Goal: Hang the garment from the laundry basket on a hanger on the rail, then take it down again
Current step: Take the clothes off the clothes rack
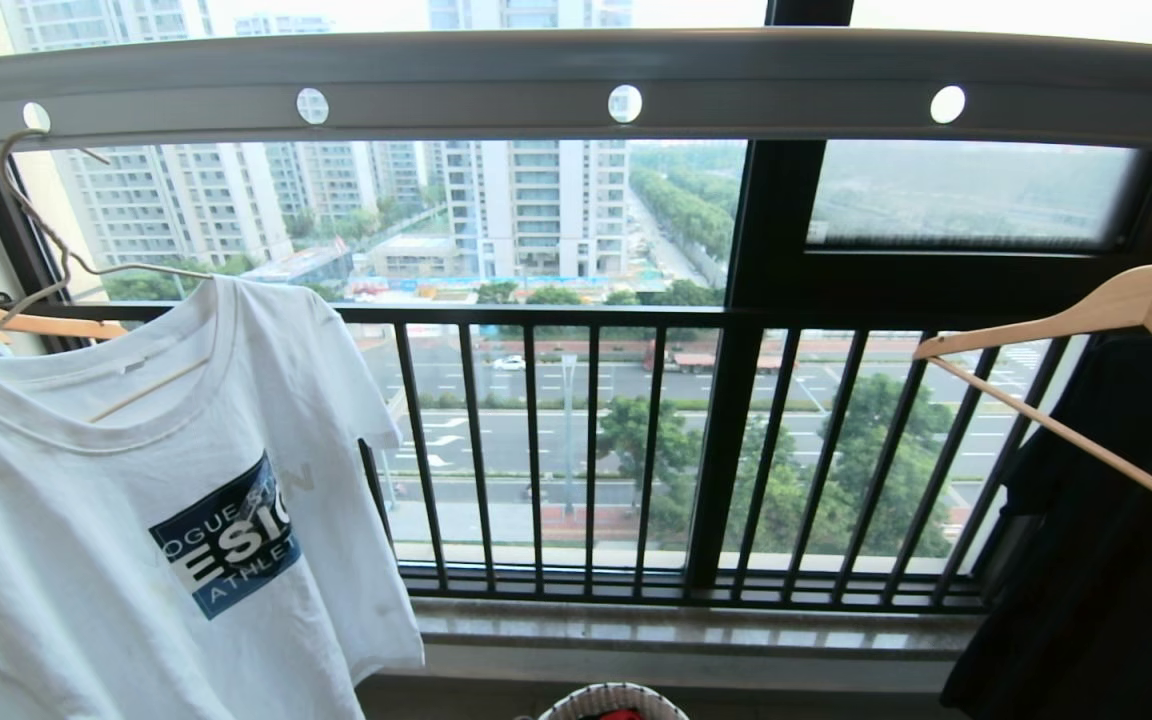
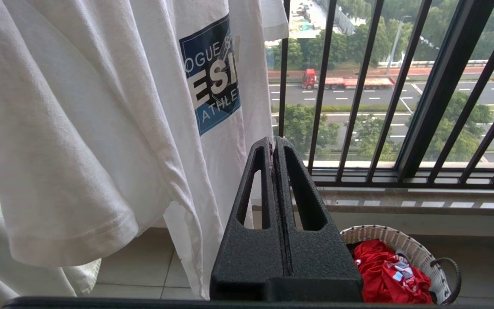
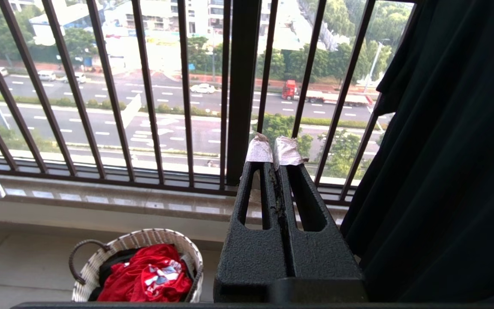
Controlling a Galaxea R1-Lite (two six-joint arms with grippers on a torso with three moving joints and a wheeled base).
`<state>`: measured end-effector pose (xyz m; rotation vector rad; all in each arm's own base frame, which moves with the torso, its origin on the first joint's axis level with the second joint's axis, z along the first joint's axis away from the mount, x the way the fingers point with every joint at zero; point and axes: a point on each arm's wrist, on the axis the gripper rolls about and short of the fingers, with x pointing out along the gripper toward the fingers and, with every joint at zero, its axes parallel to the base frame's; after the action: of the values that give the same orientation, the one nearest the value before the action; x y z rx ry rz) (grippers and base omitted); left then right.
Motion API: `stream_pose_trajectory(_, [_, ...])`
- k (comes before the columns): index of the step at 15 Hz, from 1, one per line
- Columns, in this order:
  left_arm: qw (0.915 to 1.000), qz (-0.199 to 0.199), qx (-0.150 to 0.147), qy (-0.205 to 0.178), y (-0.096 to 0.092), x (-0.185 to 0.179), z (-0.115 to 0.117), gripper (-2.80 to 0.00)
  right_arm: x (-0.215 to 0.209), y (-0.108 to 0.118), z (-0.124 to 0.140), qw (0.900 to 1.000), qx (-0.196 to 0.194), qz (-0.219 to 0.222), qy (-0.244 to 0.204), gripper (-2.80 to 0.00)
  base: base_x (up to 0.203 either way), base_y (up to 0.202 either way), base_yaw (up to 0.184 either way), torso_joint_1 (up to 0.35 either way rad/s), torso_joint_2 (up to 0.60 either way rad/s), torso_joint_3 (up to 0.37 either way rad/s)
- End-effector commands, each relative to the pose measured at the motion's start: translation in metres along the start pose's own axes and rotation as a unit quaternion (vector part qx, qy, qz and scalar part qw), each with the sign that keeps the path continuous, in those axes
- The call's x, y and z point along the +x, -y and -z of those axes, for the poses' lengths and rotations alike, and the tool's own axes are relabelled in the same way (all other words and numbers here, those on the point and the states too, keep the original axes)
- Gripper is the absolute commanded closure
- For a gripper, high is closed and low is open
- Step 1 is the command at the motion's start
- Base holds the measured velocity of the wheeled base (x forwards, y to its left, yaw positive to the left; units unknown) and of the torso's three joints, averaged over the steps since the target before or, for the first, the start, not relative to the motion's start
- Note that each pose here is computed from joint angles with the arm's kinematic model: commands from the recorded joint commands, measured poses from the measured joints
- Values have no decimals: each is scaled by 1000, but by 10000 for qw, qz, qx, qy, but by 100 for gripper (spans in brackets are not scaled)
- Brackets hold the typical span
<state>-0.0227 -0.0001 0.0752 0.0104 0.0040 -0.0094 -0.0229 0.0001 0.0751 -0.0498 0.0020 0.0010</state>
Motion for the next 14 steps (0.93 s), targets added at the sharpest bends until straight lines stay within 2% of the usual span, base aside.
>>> stream_pose_trajectory(1, [10000,-1,2,5,0,0,0,0,0,0,0,10000,4,-3,3,0,0,0,0,0,0,0])
stream_pose_trajectory(14, [10000,-40,14,65,0,0,-1,0,0,0,0,10000,-1,-3,3,0,0,0,0,0,0,0])
